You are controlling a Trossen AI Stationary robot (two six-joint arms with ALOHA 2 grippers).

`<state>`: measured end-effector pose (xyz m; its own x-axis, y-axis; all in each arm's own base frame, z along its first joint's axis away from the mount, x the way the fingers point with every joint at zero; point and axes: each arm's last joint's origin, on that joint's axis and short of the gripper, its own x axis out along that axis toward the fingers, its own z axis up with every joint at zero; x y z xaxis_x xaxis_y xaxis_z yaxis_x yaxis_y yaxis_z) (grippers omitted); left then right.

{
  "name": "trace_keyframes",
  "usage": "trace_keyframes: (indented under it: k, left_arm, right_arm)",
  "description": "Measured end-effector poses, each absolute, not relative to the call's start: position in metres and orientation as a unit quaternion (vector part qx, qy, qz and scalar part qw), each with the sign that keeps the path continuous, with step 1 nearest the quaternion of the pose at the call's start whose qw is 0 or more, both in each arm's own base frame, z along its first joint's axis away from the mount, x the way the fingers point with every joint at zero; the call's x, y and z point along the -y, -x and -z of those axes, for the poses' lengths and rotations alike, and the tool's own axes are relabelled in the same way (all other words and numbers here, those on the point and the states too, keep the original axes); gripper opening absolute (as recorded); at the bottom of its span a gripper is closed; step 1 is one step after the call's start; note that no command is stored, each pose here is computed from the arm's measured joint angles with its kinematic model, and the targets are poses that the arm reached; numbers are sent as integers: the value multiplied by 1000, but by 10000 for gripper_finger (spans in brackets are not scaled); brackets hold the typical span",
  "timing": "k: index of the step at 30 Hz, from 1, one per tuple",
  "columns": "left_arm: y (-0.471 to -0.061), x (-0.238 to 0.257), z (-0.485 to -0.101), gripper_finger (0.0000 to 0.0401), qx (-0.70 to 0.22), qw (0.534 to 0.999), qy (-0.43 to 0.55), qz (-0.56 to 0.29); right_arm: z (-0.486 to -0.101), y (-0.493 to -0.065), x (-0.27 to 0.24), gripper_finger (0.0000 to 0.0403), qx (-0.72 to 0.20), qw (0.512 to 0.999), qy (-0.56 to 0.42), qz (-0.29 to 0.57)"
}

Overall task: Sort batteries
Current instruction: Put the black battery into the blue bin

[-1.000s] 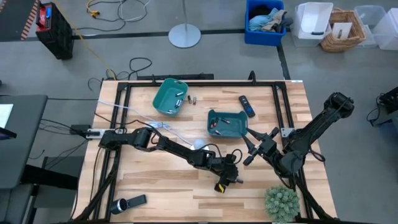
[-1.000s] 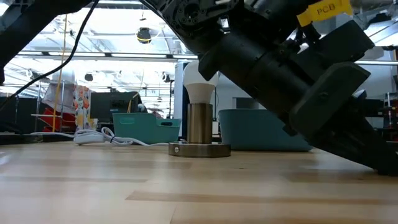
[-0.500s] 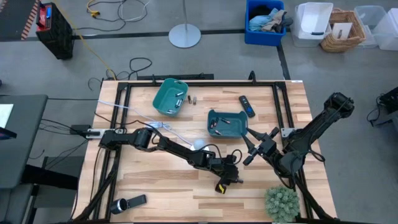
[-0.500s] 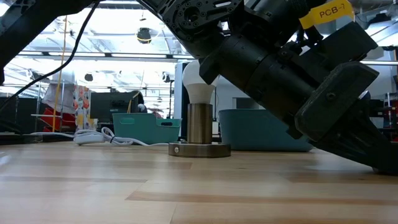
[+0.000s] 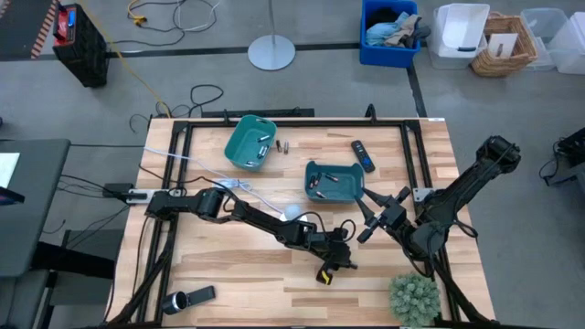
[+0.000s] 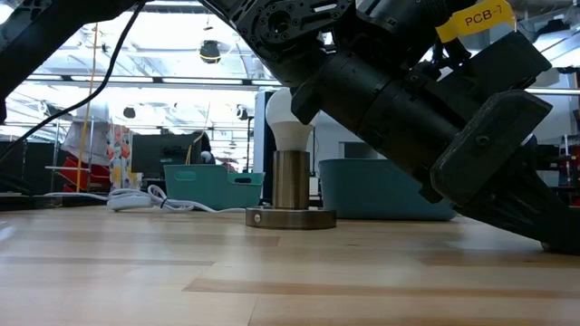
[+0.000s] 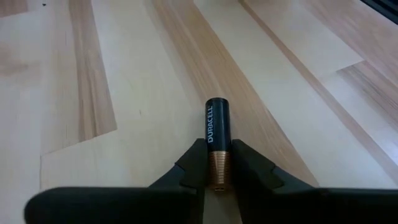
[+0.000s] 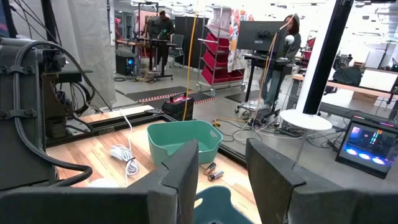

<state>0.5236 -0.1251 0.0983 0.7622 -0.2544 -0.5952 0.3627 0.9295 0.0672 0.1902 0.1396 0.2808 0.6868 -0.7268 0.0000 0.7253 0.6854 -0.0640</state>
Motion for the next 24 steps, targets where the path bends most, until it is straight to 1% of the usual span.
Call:
trace_keyframes:
  k: [9,13,18,24]
  left_arm:
    - [-523,124,-110,49,-292,937,-103,160]
    - [-521,122,-122,49,-289,937,-125,148]
    - [-520,121,-147,48,-267,943,-137,146]
    - [-516,116,-166,48,-265,944,-136,141]
  right_arm:
    - [-281,-189,-141,150,-14,919,33,393]
    - [-281,-189,-142,150,-15,920,35,391]
    - [-283,-189,-142,150,-17,919,40,391]
    - [-307,-194,-143,150,-31,915,72,395]
